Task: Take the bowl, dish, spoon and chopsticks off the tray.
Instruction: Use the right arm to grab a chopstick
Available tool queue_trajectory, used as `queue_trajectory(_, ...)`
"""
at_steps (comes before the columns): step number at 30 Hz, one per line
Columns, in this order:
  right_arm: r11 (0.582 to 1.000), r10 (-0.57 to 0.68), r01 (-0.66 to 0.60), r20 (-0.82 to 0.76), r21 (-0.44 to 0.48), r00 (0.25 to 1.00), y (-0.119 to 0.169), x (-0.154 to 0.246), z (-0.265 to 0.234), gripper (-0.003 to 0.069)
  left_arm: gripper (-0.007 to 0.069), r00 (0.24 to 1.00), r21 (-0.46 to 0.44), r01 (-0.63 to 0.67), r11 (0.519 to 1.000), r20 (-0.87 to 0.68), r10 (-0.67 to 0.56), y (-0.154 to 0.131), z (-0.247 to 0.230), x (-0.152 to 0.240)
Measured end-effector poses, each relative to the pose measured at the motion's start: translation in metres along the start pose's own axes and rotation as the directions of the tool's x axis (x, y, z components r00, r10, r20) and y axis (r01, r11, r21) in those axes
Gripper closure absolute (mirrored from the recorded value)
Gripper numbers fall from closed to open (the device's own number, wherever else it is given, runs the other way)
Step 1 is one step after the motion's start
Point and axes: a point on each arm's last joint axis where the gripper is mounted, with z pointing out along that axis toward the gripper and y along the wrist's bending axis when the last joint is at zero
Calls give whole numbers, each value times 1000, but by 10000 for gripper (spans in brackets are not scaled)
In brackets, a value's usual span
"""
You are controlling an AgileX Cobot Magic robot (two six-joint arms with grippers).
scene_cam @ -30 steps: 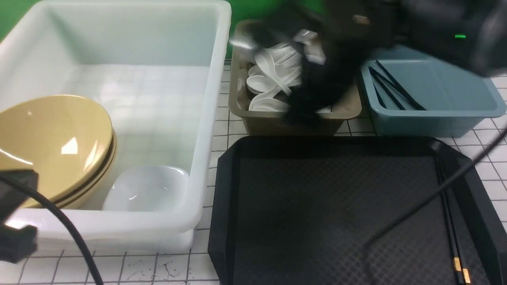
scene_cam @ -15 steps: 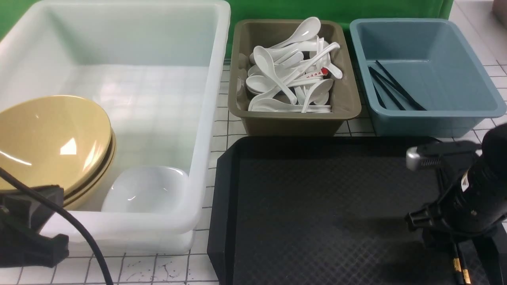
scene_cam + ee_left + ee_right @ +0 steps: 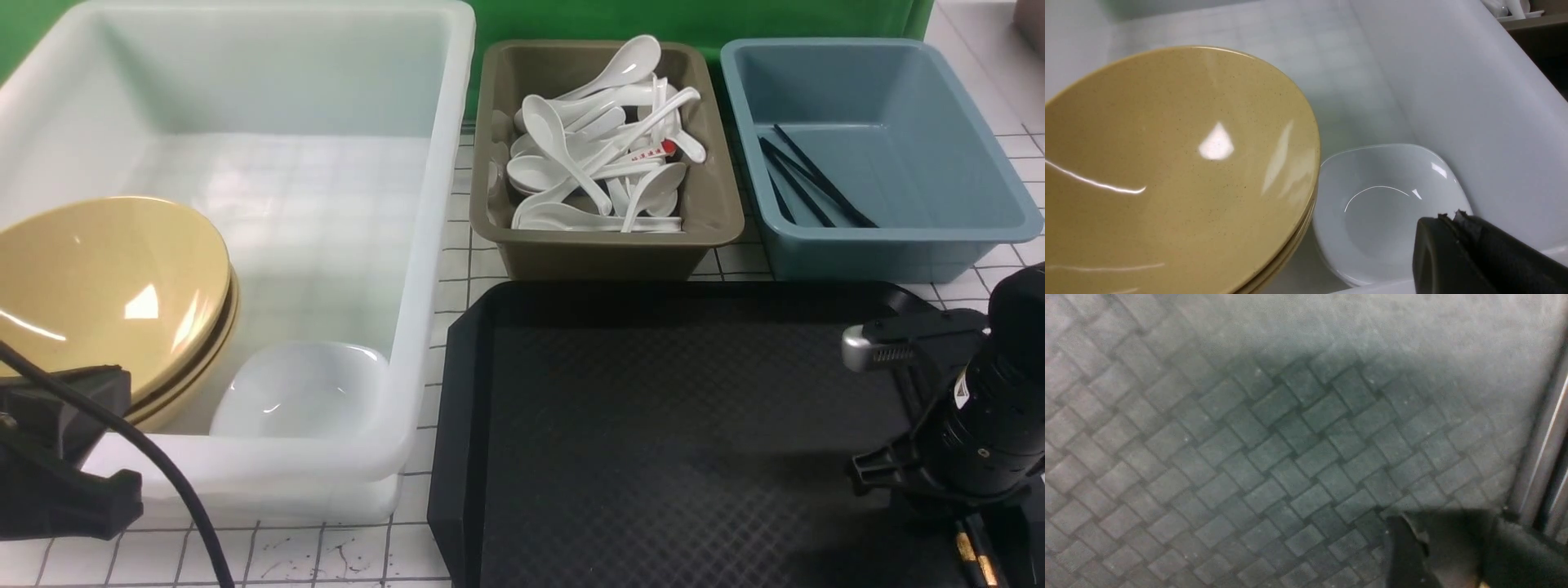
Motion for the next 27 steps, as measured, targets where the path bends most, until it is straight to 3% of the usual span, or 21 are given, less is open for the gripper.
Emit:
queue_trajectory(20, 998, 65, -65, -55, 1, 996, -14, 1, 5, 314, 631, 1000, 7, 11, 1000, 7, -11, -1, 0, -1)
queue_trajectory(23, 999, 31, -33, -54, -32, 998, -11, -1, 8, 347, 631, 1000, 8, 14, 1000, 7, -14, -1, 0, -1)
queue_trajectory(27, 993, -23, 18, -37, -121, 999, -3, -4, 12, 481, 631, 1000, 9, 15, 1000, 8, -15, -1, 0, -1)
